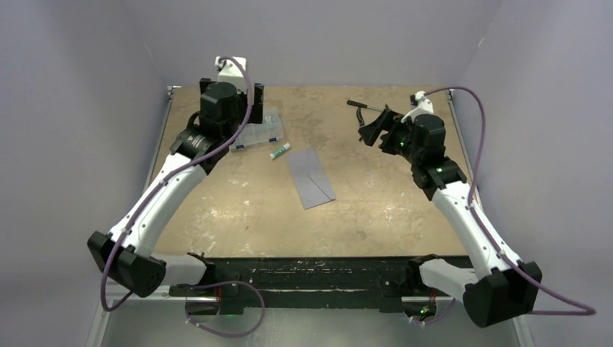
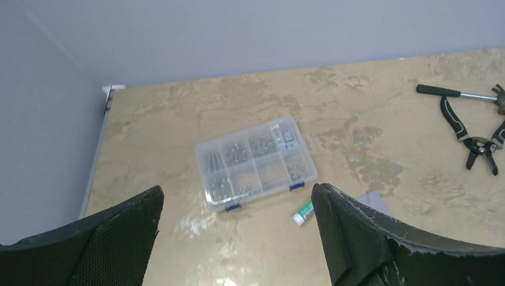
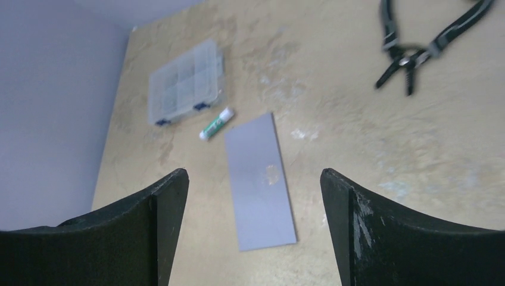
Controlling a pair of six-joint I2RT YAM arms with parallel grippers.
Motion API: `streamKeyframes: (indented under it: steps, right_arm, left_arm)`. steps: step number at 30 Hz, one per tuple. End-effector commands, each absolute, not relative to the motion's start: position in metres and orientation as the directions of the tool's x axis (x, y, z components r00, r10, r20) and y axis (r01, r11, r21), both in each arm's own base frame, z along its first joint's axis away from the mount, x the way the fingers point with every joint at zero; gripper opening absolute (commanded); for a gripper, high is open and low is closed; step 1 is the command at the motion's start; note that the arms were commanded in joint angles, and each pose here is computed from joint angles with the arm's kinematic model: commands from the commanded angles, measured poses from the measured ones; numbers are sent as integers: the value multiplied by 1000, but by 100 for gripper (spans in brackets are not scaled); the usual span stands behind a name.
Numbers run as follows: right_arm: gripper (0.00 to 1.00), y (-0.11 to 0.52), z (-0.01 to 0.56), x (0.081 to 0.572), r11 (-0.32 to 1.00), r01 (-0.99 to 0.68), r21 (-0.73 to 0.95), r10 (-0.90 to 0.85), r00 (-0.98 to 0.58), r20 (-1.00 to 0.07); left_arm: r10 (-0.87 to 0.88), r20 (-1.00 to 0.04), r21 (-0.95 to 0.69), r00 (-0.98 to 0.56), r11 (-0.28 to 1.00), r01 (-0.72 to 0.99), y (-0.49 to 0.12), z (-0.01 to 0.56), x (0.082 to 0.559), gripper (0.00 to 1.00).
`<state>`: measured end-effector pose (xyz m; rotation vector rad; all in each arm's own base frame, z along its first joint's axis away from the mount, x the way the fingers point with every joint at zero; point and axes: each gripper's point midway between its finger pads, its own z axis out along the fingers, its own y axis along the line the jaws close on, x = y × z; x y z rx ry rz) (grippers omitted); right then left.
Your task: Place the letter into the envelope and seal it
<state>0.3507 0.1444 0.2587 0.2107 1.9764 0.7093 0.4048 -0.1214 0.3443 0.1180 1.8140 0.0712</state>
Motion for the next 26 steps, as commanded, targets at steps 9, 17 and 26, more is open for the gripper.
streamKeyframes:
  steps: [9, 17, 26]
  right_arm:
    - [98, -10, 421, 310, 899, 329, 289, 286, 60, -957]
    - [99, -33, 468, 278, 878, 380, 290, 248, 156, -956]
    - [99, -38, 496, 261, 876, 365, 316, 249, 220, -943]
  left_arm:
    - [-93, -990, -58, -105, 954, -295, -4, 407, 263, 96]
    - [-44, -996, -14, -78, 934, -358, 27, 441, 227, 99]
    - [-31, -999, -15, -38, 931, -365, 36, 462, 214, 99]
